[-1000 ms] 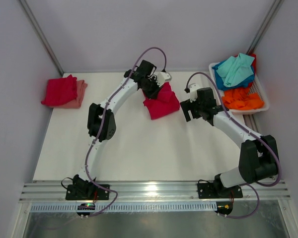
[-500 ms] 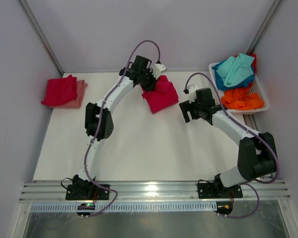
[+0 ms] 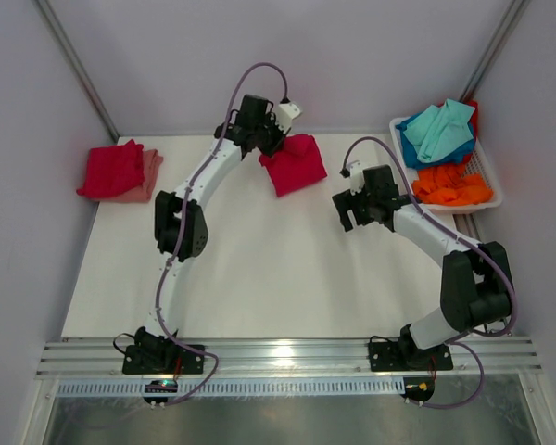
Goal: Fold and stack the t-shirts
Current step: Fold the long partially folded tshirt into a neat square
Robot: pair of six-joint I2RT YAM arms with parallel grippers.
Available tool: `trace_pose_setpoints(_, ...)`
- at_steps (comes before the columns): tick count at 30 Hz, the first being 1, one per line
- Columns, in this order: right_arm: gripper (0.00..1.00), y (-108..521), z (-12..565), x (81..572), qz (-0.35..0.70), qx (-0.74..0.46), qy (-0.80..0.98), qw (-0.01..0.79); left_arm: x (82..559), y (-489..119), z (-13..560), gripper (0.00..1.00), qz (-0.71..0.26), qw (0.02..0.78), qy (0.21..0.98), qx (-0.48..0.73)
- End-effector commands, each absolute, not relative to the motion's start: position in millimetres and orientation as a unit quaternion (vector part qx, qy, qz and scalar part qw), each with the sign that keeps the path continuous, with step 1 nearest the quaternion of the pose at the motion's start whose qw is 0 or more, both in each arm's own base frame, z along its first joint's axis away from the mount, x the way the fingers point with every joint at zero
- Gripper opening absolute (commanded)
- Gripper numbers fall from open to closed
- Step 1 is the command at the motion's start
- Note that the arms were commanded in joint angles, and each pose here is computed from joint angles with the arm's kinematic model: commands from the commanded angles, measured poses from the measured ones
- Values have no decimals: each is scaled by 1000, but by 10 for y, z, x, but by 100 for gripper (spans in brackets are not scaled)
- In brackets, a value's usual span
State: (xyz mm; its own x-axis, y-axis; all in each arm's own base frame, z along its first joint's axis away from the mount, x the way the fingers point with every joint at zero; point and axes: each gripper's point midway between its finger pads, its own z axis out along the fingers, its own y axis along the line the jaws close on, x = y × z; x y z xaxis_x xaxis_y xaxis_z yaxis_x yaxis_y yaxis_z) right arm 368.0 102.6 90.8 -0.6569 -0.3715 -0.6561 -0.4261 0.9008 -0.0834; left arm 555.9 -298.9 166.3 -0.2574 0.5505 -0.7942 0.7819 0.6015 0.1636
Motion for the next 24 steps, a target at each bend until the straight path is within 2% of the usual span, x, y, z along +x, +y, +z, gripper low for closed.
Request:
trace_pose_setpoints(1,90,1140,1038,3772,62,-217,902,368,5878,-2936,2315,0,-104,531,740,399)
trace_pose_setpoints(12,90,1208,928,3721,84,-223,906,351,6330,-2829,2045,0,-70,569,737,359)
trace_pose_setpoints(24,90,1261,808,3690,98,-229,911,329,6528,-2839,1831,0,-65,581,733,349)
